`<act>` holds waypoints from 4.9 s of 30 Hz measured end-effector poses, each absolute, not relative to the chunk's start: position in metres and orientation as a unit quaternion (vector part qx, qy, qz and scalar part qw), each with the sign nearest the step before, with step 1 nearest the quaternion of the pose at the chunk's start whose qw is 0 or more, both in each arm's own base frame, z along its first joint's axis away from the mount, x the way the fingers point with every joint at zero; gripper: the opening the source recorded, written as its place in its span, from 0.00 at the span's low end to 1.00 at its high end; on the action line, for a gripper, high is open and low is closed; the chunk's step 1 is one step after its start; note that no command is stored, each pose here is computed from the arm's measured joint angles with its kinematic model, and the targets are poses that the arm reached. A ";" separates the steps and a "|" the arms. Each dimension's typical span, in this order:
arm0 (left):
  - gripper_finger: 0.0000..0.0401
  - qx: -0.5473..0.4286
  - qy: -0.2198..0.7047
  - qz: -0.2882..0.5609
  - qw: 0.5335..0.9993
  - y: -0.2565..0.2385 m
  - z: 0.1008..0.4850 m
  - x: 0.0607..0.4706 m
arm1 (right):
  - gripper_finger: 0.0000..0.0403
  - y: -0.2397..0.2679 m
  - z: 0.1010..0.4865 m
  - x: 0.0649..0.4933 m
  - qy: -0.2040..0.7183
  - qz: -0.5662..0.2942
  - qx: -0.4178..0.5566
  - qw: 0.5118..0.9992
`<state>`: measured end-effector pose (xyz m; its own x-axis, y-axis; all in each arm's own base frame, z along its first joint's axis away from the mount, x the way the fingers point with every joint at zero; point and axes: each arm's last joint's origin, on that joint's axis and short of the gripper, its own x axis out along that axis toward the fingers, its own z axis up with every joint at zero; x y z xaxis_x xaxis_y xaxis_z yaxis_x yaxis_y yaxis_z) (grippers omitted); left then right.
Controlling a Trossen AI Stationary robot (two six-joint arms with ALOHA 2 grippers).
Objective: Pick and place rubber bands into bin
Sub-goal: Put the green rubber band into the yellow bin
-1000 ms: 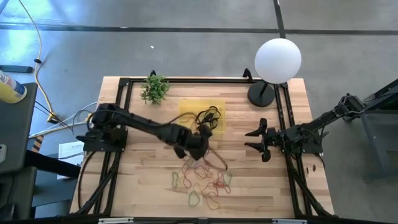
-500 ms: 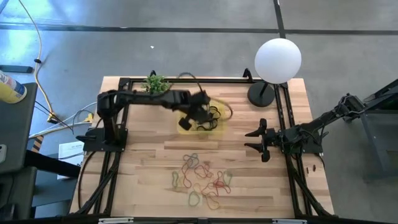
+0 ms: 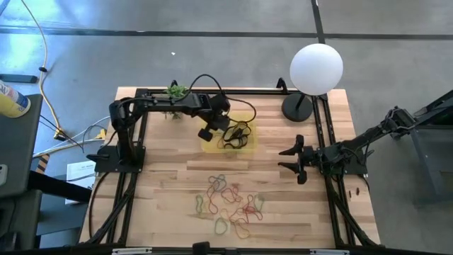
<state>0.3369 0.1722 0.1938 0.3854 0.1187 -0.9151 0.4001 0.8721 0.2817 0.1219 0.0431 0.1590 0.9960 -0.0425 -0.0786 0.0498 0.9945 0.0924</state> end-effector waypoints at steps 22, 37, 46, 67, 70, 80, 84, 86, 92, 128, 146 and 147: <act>0.50 0.244 0.533 -0.111 0.803 0.124 0.221 0.333 | 0.45 0.042 0.157 0.122 0.047 -0.041 0.062 0.996; 0.46 0.298 0.518 -0.208 0.774 -0.042 0.245 0.327 | 0.45 0.041 0.150 0.121 0.079 -0.060 0.061 0.993; 0.46 0.191 0.565 -0.132 0.792 -0.086 0.204 0.304 | 0.45 0.041 0.147 0.120 0.091 -0.061 0.065 0.992; 0.46 0.000 0.601 -0.020 0.799 -0.095 0.169 0.304 | 0.45 0.040 0.141 0.119 0.117 -0.071 0.077 0.988; 0.46 -0.005 0.606 -0.022 0.795 -0.098 0.161 0.307 | 0.45 0.040 0.141 0.120 0.115 -0.069 0.078 0.988; 0.46 -0.009 0.618 -0.031 0.785 -0.105 0.149 0.308 | 0.45 0.041 0.140 0.122 0.118 -0.069 0.072 0.988; 0.46 -0.015 0.628 -0.030 0.778 -0.106 0.142 0.309 | 0.45 0.041 0.139 0.122 0.120 -0.070 0.077 0.987; 0.46 -0.019 0.632 -0.030 0.774 -0.106 0.138 0.310 | 0.45 0.041 0.139 0.122 0.120 -0.071 0.081 0.987; 0.46 -0.025 0.638 -0.030 0.769 -0.107 0.135 0.311 | 0.45 0.042 0.138 0.122 0.125 -0.071 0.081 0.986; 0.00 0.064 0.647 -0.013 0.760 -0.099 0.162 0.299 | 0.45 0.042 0.138 0.123 0.123 -0.073 0.083 0.986; 0.00 0.288 0.591 0.067 0.750 -0.087 0.245 0.315 | 0.45 0.041 0.138 0.123 0.117 -0.085 0.085 0.986; 0.00 0.298 0.586 0.073 0.750 -0.084 0.252 0.318 | 0.45 0.041 0.138 0.123 0.117 -0.085 0.085 0.986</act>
<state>0.3177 -0.0841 0.2515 0.3014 0.4593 -0.8356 0.2399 0.8116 0.5327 0.1226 0.0409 0.1383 0.9584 -0.1476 -0.2444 0.1873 0.9712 0.1476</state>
